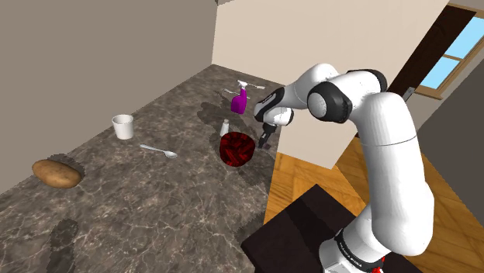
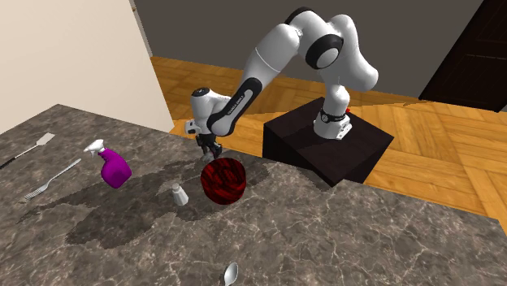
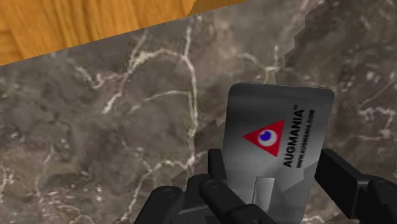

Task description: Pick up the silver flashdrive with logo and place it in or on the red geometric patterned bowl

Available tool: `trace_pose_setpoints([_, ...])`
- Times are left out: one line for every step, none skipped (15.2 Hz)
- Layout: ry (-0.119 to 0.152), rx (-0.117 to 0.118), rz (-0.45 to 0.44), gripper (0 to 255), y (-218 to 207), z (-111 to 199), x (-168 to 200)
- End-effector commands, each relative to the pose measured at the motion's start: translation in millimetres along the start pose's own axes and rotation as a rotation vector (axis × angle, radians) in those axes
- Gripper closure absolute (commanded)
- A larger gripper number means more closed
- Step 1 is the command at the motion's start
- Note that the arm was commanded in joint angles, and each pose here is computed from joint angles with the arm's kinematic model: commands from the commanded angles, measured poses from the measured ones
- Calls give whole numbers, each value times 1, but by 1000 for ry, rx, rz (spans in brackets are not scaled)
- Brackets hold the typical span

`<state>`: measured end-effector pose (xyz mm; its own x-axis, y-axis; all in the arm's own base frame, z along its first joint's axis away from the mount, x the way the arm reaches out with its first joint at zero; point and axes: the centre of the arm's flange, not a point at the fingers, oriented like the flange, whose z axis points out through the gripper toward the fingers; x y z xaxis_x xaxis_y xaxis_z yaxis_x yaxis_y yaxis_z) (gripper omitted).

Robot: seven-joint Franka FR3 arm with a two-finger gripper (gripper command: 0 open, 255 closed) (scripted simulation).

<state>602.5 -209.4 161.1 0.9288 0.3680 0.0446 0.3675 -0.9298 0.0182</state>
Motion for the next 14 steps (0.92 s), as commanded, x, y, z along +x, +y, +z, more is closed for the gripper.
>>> trace_pose_setpoints([0, 0, 0, 255, 0, -11, 1])
trace_pose_setpoints([0, 0, 0, 255, 0, -16, 1])
trace_pose_setpoints([0, 0, 0, 255, 1, -22, 1])
trace_pose_setpoints([0, 0, 0, 255, 1, -27, 1])
trace_pose_setpoints([0, 0, 0, 255, 1, -32, 2])
trace_pose_setpoints([0, 0, 0, 255, 1, -37, 2])
trace_pose_setpoints([0, 0, 0, 255, 1, -43, 2])
trace_pose_setpoints([0, 0, 0, 255, 1, -48, 2])
trace_pose_setpoints([0, 0, 0, 255, 1, -53, 3])
trace_pose_setpoints([0, 0, 0, 255, 1, -58, 3])
trace_pose_setpoints([0, 0, 0, 255, 1, -64, 3])
trace_pose_setpoints([0, 0, 0, 255, 1, -69, 3])
trace_pose_setpoints([0, 0, 0, 255, 1, -74, 4])
trace_pose_setpoints([0, 0, 0, 255, 2, -80, 4])
